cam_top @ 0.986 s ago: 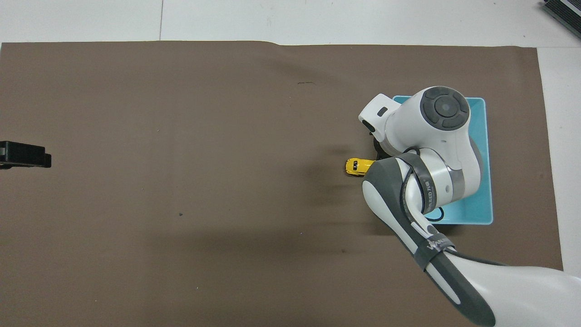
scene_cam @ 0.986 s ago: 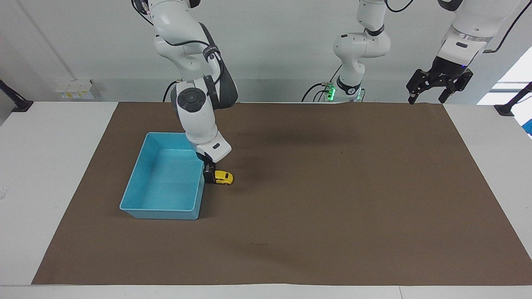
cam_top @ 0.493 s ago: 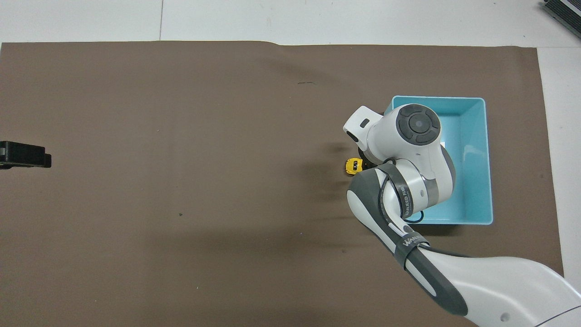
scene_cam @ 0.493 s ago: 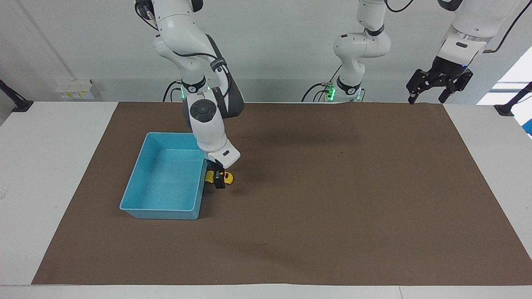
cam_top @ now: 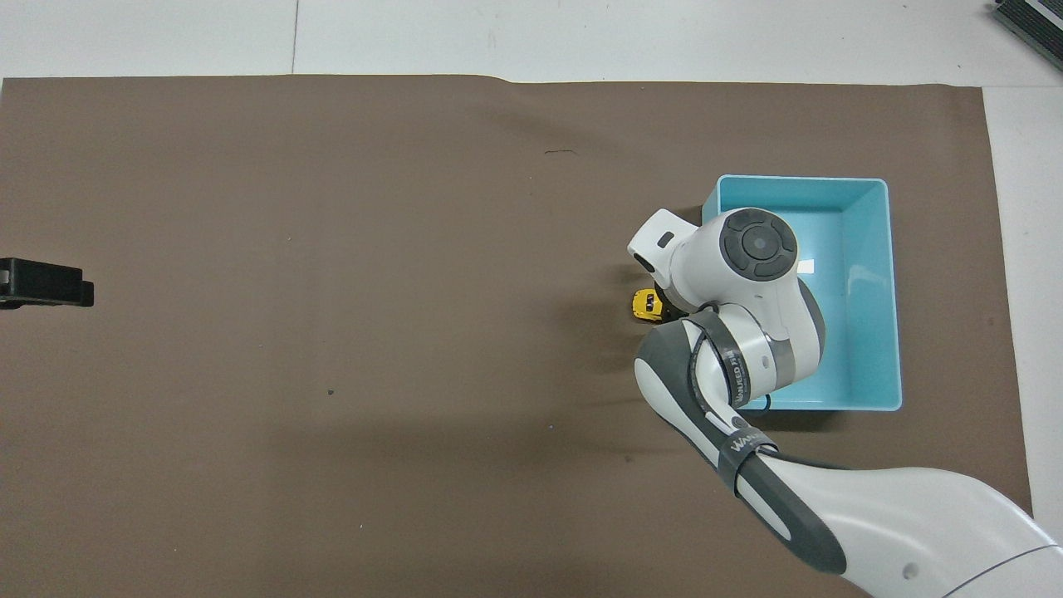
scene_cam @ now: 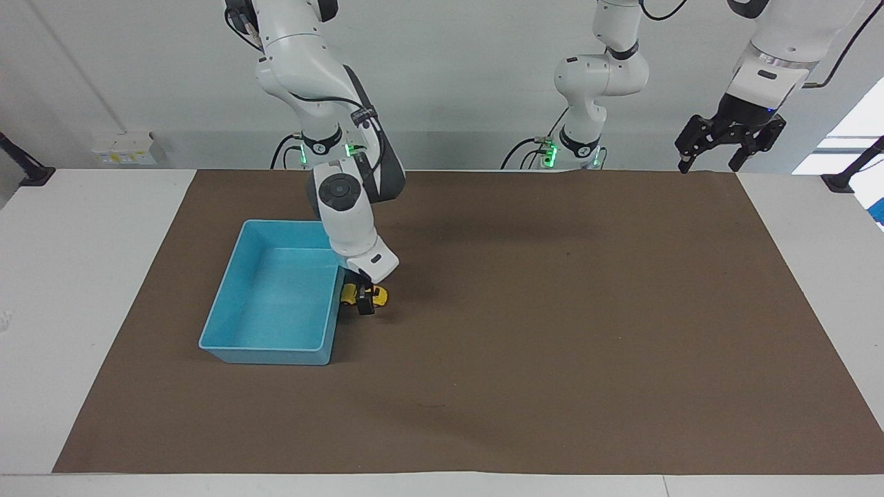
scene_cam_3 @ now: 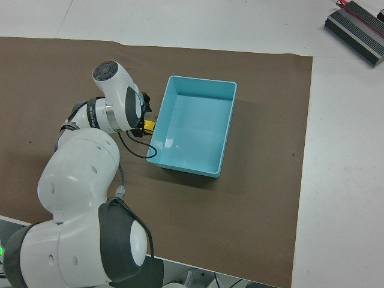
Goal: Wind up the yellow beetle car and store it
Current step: 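Lower the right gripper and grasp the yellow car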
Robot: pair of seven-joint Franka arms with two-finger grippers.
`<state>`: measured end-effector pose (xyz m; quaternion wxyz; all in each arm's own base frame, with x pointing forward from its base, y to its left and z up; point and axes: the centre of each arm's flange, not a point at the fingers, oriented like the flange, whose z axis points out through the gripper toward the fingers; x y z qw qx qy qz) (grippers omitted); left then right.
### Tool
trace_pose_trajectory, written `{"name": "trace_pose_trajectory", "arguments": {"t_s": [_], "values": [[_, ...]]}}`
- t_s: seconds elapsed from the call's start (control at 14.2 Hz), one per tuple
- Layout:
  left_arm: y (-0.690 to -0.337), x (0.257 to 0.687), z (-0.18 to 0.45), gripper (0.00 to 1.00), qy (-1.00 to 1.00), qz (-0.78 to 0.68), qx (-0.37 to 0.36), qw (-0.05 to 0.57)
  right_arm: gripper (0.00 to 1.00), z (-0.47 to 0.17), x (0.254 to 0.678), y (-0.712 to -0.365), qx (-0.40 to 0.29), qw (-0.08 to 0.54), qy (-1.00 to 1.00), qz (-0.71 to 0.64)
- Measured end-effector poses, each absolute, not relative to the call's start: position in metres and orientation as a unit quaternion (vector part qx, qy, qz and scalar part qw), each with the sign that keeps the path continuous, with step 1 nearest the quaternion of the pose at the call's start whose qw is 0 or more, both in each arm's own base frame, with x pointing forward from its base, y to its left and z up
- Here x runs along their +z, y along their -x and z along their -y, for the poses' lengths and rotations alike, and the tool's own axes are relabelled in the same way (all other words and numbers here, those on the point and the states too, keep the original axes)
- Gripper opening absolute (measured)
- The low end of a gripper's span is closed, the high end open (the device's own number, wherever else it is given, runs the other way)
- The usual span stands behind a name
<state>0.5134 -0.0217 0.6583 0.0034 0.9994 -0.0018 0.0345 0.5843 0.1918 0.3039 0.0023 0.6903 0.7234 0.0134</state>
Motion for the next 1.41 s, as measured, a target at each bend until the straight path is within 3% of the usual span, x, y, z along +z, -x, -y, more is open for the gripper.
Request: {"name": "trace_pose_trajectory", "arguments": {"t_s": [0.28, 0.42, 0.7, 1.41], "values": [[-0.513, 0.658, 0.022, 1.00, -0.999, 0.002, 0.034, 0.003, 1.00, -0.189, 0.293, -0.579, 0.017, 0.004, -0.691, -0.723], [-0.513, 0.658, 0.022, 1.00, -0.999, 0.002, 0.034, 0.003, 0.95, -0.189, 0.291, -0.578, 0.017, 0.004, -0.691, -0.723], [-0.513, 0.658, 0.022, 1.00, -0.999, 0.002, 0.034, 0.003, 0.51, -0.191, 0.293, -0.578, 0.017, 0.006, -0.688, -0.725], [-0.513, 0.658, 0.022, 1.00, -0.999, 0.002, 0.034, 0.003, 0.50, -0.195, 0.307, -0.586, 0.024, 0.014, -0.685, -0.728]]}}
